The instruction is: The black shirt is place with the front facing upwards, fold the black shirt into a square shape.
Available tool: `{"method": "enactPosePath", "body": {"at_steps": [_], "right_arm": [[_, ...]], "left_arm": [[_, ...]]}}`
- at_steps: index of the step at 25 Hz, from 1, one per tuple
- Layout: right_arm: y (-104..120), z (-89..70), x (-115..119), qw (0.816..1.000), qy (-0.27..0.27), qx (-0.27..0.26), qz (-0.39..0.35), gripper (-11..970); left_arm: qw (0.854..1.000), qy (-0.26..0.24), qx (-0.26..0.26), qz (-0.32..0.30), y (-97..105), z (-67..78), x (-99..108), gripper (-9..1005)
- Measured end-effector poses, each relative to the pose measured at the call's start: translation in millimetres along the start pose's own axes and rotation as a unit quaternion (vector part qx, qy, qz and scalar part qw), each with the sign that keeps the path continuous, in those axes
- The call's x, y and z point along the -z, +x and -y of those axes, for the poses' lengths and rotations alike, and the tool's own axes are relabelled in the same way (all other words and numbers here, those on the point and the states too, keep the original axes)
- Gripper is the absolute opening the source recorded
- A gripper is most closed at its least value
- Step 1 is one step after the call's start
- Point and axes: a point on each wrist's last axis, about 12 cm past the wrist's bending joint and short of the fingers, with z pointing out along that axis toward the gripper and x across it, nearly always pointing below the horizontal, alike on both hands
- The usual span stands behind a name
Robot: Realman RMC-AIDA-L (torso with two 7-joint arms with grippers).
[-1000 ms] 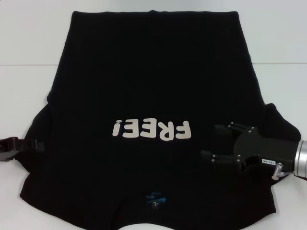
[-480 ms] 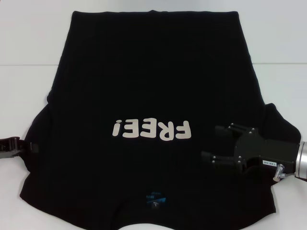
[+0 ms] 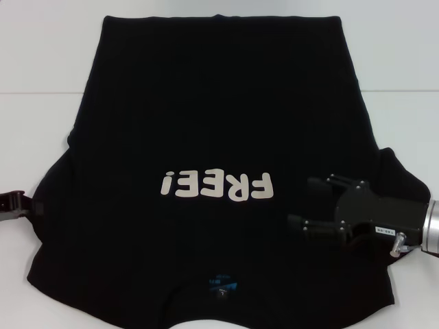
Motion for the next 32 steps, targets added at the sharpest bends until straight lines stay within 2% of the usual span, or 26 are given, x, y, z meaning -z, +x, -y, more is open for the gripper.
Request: {"method": "enactPosePath", "body": {"at_steps": [6,10,11,12,18,25,28,32], "right_arm": [[-1.5,1.9,-0.4,1.0,0.004,0.001,0.001,916],[-2.5,2.9,-0.1,1.0,0.006,0.003,0.002,916],[-2.6,2.9,-0.2,1.0,0.006,0.003,0.002,916],[-2.5,3.0,-0.1,1.0,0.006,0.003,0.002,916],[-2.7,3.1,-0.1,1.0,0.006,0.003,0.002,916],[-3.4,3.4,-0.6,1.0,0.006,0.004,0.003,915],[-3.3,3.3,-0.6,1.0,0.006,0.004,0.003,915],[-2.4,2.4,-0.9,1.0,0.005,0.001,0.002,915]], "left_arm": [[1.0,0.002,0.019,0.018,-2.0,-7.0,8.9,11],[0.996,-0.003,0.062,0.061,-0.5,-26.6,30.2,4],[0.996,-0.003,0.062,0.061,-0.5,-26.6,30.2,4],[0.993,-0.006,0.08,0.081,1.4,-35.4,39.7,4],[0.991,-0.004,0.095,0.092,5.1,-40.7,44.4,5],[0.992,0.019,0.09,0.081,3.4,-31.7,39.9,7],[0.993,0.047,0.08,0.074,-3.4,-19.1,36.5,8],[0.994,0.085,0.04,0.064,-20.4,10.0,28.1,9]]}}
